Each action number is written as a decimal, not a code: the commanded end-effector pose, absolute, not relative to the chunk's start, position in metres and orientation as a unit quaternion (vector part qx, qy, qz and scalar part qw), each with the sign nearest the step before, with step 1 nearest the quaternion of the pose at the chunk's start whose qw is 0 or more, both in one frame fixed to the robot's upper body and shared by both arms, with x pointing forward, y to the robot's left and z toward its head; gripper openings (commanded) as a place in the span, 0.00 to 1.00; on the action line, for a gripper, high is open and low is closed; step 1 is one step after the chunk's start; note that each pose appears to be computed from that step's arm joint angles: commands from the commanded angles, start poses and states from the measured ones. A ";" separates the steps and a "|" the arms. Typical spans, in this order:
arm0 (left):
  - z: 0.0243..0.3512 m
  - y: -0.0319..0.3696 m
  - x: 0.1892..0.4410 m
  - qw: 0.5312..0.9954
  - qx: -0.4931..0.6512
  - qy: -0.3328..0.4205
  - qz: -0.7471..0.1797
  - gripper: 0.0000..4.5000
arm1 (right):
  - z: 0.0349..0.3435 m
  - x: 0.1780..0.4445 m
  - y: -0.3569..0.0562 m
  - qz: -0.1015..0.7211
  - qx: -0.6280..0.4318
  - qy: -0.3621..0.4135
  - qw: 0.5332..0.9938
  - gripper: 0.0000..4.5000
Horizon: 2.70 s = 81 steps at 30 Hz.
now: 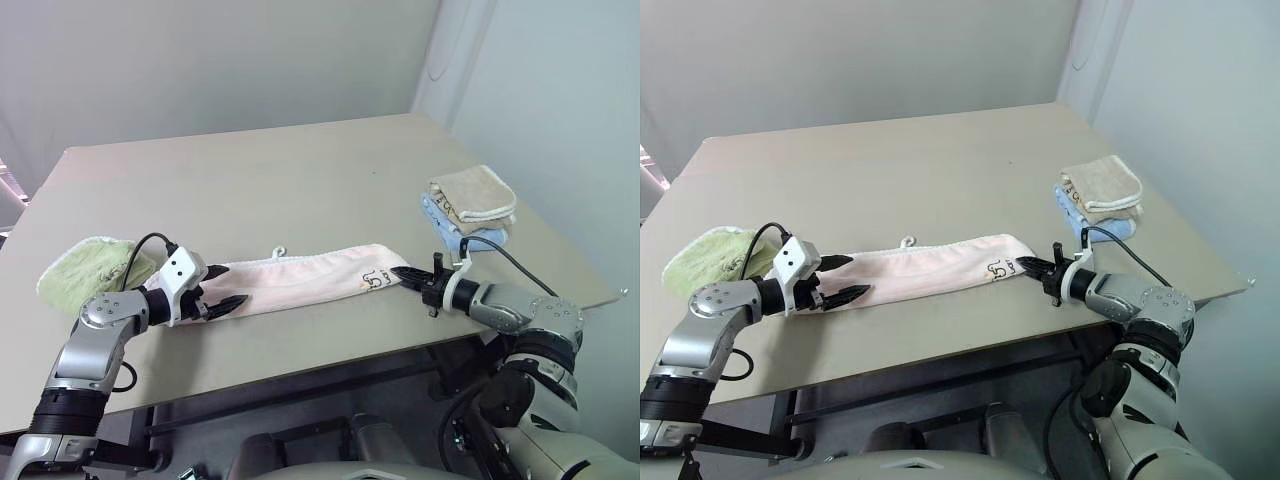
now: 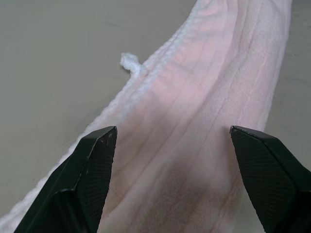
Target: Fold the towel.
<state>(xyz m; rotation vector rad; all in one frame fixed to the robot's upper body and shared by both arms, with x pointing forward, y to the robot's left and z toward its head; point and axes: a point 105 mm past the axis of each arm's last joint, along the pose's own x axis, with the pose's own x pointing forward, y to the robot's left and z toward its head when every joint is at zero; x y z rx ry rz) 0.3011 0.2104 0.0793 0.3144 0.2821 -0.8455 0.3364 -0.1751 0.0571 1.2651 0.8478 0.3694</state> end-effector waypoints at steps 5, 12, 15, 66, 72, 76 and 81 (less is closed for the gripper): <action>0.090 0.218 0.306 0.896 0.166 0.120 -0.394 0.87 | 0.070 0.339 -0.205 0.150 0.567 0.344 0.733 0.01; 0.089 0.220 0.305 0.896 0.168 0.122 -0.393 0.87 | 0.087 0.333 -0.255 0.122 0.534 0.321 0.773 0.01; 0.089 0.220 0.306 0.896 0.168 0.121 -0.393 0.87 | 0.098 0.326 -0.259 0.149 0.487 0.320 0.799 0.01; 0.084 0.222 0.298 0.902 0.179 0.131 -0.371 0.87 | 0.104 0.306 -0.022 0.557 0.087 0.368 0.739 0.01; 0.084 0.223 0.299 0.900 0.183 0.132 -0.372 0.87 | 0.095 0.304 -0.017 0.550 0.079 0.376 0.741 0.01; 0.084 0.223 0.299 0.899 0.185 0.133 -0.374 0.87 | 0.091 0.306 -0.013 0.545 0.067 0.374 0.748 0.01; 0.084 0.223 0.299 0.899 0.187 0.134 -0.374 0.87 | 0.087 0.314 -0.012 0.523 0.078 0.380 0.759 0.01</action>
